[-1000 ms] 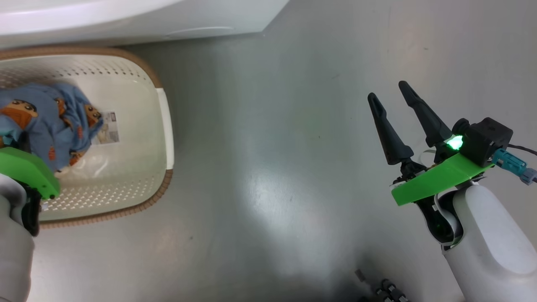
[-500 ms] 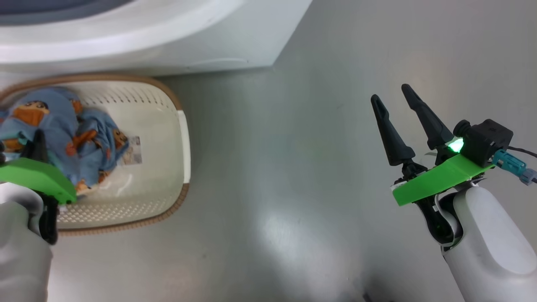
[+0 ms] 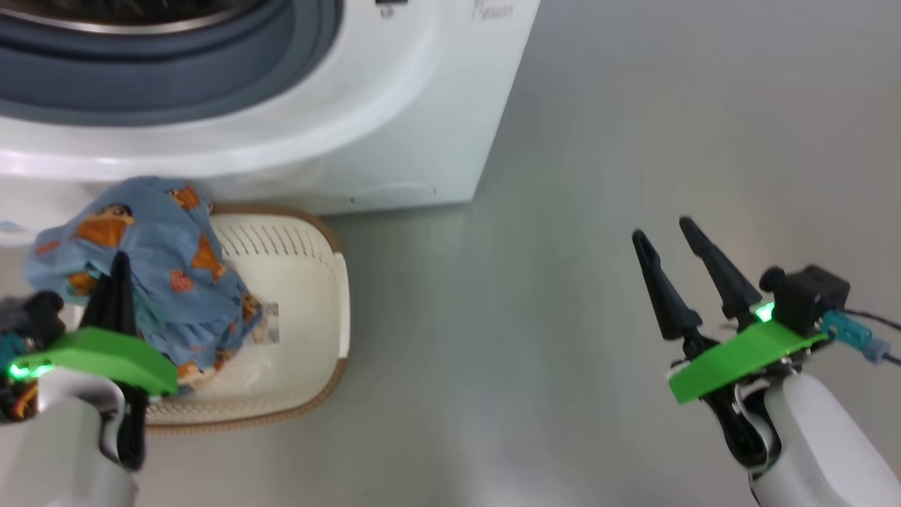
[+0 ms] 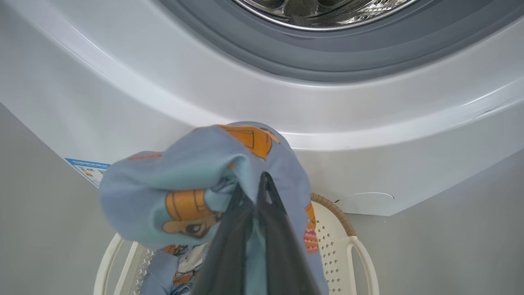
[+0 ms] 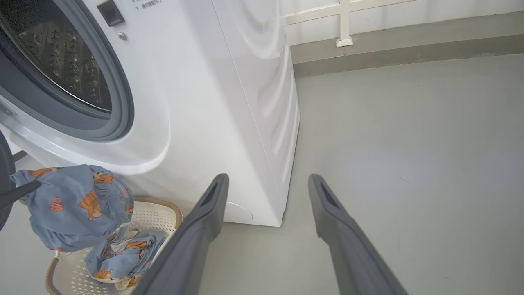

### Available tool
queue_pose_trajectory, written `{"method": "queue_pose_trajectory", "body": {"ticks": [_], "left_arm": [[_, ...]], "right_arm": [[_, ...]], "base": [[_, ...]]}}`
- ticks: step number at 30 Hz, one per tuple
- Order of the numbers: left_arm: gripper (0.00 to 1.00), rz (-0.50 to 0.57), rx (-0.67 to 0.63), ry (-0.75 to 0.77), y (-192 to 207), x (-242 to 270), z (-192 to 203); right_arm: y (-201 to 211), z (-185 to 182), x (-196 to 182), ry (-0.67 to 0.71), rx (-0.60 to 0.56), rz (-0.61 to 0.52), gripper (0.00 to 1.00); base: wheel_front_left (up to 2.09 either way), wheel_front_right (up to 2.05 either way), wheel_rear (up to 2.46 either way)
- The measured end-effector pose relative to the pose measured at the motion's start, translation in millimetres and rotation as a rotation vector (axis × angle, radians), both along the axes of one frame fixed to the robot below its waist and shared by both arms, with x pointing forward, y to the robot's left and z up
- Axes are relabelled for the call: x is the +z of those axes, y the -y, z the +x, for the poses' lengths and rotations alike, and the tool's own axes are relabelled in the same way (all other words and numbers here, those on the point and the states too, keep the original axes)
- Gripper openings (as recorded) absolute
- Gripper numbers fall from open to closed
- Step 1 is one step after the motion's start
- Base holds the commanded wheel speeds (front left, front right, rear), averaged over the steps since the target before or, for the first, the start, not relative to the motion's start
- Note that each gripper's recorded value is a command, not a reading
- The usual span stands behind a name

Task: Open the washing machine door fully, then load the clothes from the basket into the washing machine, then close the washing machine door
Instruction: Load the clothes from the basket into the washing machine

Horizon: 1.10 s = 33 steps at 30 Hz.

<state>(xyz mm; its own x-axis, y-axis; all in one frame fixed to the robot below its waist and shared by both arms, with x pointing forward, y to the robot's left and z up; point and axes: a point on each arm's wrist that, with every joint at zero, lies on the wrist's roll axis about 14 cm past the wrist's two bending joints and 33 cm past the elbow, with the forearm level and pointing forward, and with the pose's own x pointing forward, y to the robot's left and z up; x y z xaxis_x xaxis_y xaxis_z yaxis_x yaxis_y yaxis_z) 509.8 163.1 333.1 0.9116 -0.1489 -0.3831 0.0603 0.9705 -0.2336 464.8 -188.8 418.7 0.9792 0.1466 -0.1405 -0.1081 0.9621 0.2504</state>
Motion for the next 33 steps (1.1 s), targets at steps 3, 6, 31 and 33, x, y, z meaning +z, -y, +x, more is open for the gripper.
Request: {"method": "queue_pose_trajectory", "body": {"ticks": [3,6,31,33], "left_arm": [[0.0,-0.006,-0.001,0.064,2.5,23.0,-9.3],[0.0,-0.012,0.004,0.12,4.0,43.1,-22.2],[0.0,-0.025,0.103,0.357,-11.6,128.6,-118.5],[0.0,-0.028,0.099,0.353,-9.6,127.1,-117.0]], "right_arm": [[2.2,-11.1,7.9,0.008,-0.008,0.004,1.0],[6.2,-22.2,15.5,0.018,-0.021,0.006,1.0],[36.4,-76.8,44.6,0.07,-0.106,0.009,1.0],[35.9,-76.4,42.6,0.065,-0.107,0.011,1.0]], "base": [[0.0,0.0,0.0],[0.0,0.0,0.0],[0.0,0.0,0.0],[0.0,0.0,0.0]]}}
